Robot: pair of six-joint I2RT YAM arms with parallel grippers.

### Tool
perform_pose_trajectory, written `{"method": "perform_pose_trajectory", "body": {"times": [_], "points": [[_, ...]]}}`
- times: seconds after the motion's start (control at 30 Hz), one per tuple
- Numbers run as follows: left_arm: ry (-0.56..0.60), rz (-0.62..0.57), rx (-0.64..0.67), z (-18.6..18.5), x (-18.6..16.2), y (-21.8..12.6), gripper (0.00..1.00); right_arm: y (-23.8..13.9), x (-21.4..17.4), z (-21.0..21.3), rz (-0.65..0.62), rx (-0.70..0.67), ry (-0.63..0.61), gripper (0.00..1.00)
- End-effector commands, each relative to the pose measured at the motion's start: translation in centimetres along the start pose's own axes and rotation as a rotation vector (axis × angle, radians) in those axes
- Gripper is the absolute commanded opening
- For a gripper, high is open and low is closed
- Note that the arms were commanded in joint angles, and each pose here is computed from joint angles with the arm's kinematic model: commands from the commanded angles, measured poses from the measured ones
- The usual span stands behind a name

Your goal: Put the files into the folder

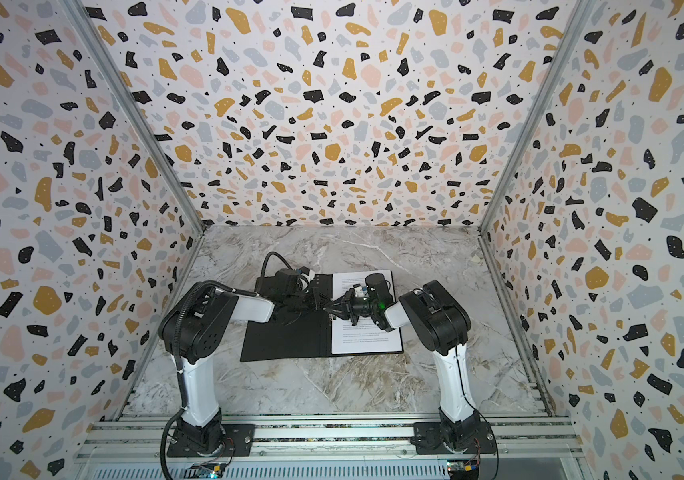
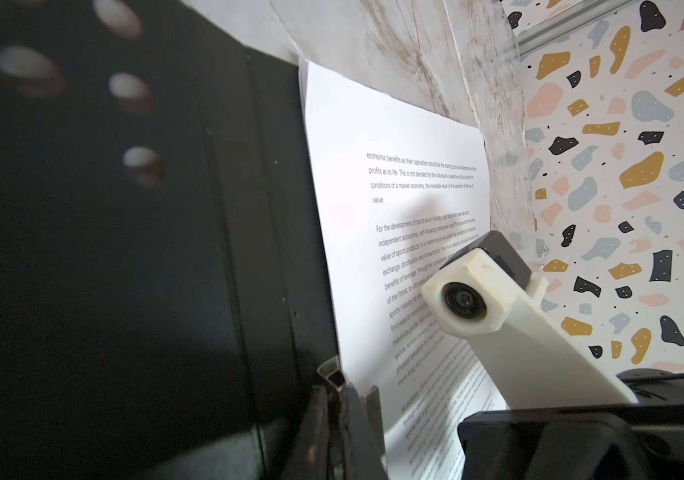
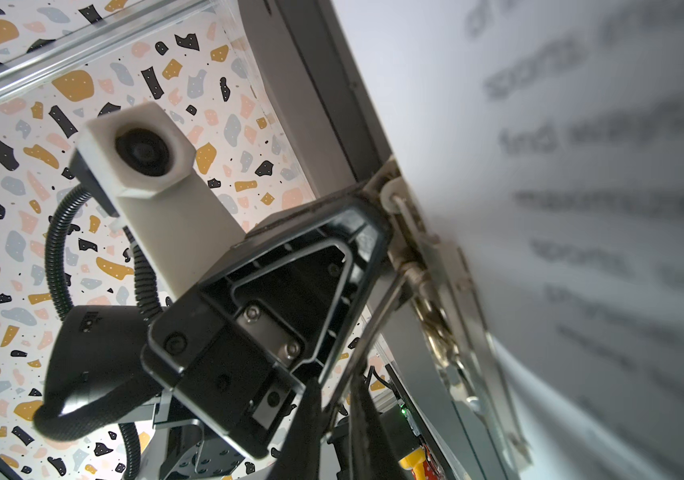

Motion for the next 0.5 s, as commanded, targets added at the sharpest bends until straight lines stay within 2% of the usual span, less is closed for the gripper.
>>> {"method": "perform_pose_trajectory", "body": {"times": [0.0,0.47], "points": [[-0.025,0.044,0.104,2.93,-1.46,0.93,0.08,0.15,-1.07,0.61,0.035,0.016,-0.039,0.13],[-0.030,0.055,0.117,3.43,-1.72,1.24,0.08,0.29,-1.87,0.21,0.088,0.010,-0.096,0.06]]}}
Point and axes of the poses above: each gripper's point midway between its finger pads, its own y axis out along the fingers, its own z axis along the line the jaws close on, x = y × z, the point moved 4 cm from there along -y, back along the fingers, and after that the axes turned 3 degrees about -y, right-handed, at the moved point
